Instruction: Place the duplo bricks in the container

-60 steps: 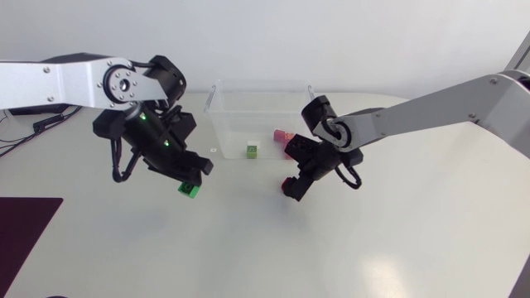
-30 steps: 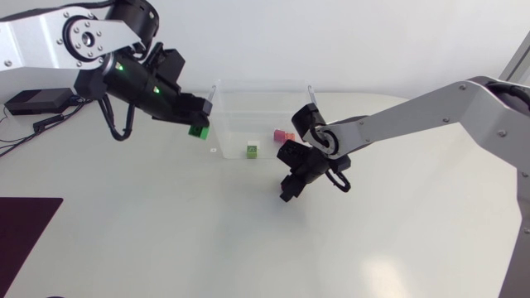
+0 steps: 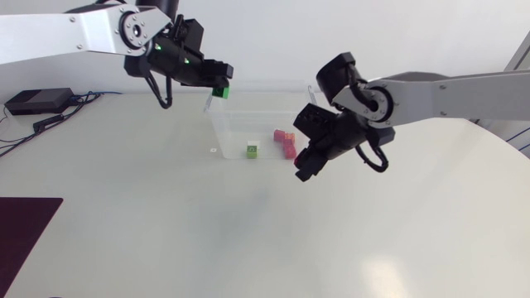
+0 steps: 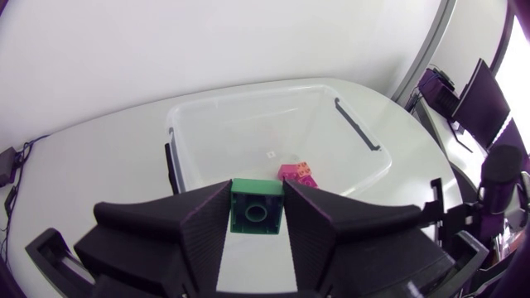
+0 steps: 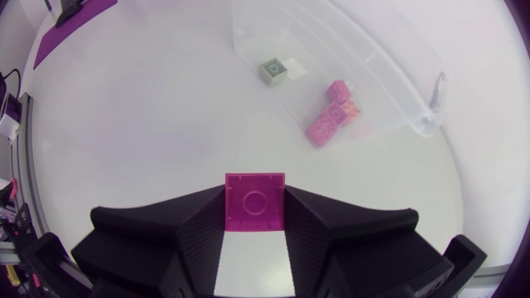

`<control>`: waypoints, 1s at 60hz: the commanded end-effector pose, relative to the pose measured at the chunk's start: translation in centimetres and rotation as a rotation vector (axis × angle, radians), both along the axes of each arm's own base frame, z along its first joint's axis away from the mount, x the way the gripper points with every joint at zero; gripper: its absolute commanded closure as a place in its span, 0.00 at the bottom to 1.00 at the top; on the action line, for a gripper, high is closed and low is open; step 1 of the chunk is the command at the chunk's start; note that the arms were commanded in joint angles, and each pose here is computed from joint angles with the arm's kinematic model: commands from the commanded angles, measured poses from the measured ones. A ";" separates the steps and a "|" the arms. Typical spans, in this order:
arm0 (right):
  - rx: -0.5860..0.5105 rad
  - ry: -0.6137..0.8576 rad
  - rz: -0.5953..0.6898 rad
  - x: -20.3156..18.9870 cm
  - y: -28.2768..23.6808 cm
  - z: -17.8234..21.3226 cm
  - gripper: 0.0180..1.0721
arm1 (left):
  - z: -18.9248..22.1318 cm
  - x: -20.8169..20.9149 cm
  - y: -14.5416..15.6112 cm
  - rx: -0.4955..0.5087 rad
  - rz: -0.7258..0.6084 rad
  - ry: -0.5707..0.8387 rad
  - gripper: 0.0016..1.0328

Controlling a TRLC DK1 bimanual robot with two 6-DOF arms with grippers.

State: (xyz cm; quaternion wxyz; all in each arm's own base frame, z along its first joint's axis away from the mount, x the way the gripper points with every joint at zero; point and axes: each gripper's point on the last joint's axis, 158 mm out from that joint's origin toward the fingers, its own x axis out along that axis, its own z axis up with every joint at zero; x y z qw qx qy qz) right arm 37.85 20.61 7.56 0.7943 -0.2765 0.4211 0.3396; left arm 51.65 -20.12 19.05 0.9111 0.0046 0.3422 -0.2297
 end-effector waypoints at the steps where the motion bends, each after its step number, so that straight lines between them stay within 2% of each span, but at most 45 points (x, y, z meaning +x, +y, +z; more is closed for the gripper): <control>1: 0.026 -0.046 -0.002 0.1 0.6 3.1 0.76 | -0.7 2.0 -1.0 -0.033 0.008 -0.003 0.79; 6: 0.051 -0.082 -0.009 0.3 0.8 5.6 0.76 | -1.2 3.2 -1.5 -0.040 0.010 -0.016 0.75; 8: 0.063 -0.094 -0.017 0.5 0.9 6.6 0.76 | -1.5 3.7 -1.8 -0.043 0.008 -0.023 0.68; 10: 0.074 -0.108 -0.022 0.8 1.0 7.3 0.76 | -1.8 4.0 -2.0 -0.042 0.006 -0.022 0.56; 14: 0.096 -0.139 -0.032 1.4 1.2 8.9 0.76 | -2.1 4.5 -2.1 -0.042 0.008 -0.022 0.15; 16: 0.107 -0.152 -0.040 1.8 1.2 9.6 0.76 | -2.0 4.5 -2.1 -0.041 0.007 -0.024 0.03; 23: 0.147 -0.201 -0.070 3.5 1.3 11.7 0.76 | 0.5 4.0 -1.6 -0.055 0.012 -0.061 0.03; 30: 0.185 -0.249 -0.106 5.9 1.4 13.3 0.76 | 5.6 2.8 -0.2 -0.078 0.026 -0.141 0.04; 35: 0.217 -0.283 -0.134 7.9 1.5 14.1 0.75 | 10.0 0.7 0.8 -0.093 0.029 -0.195 0.04; 41: 0.249 -0.324 -0.146 9.8 2.2 14.5 0.75 | 13.5 -2.9 1.8 -0.090 0.015 -0.229 0.04; 47: 0.278 -0.338 -0.164 11.8 3.0 14.3 0.73 | 14.6 -6.4 2.7 -0.078 0.003 -0.246 0.04; 60: 0.289 -0.365 -0.171 14.9 4.8 12.7 0.72 | 12.0 -10.7 5.6 -0.025 0.014 -0.216 0.04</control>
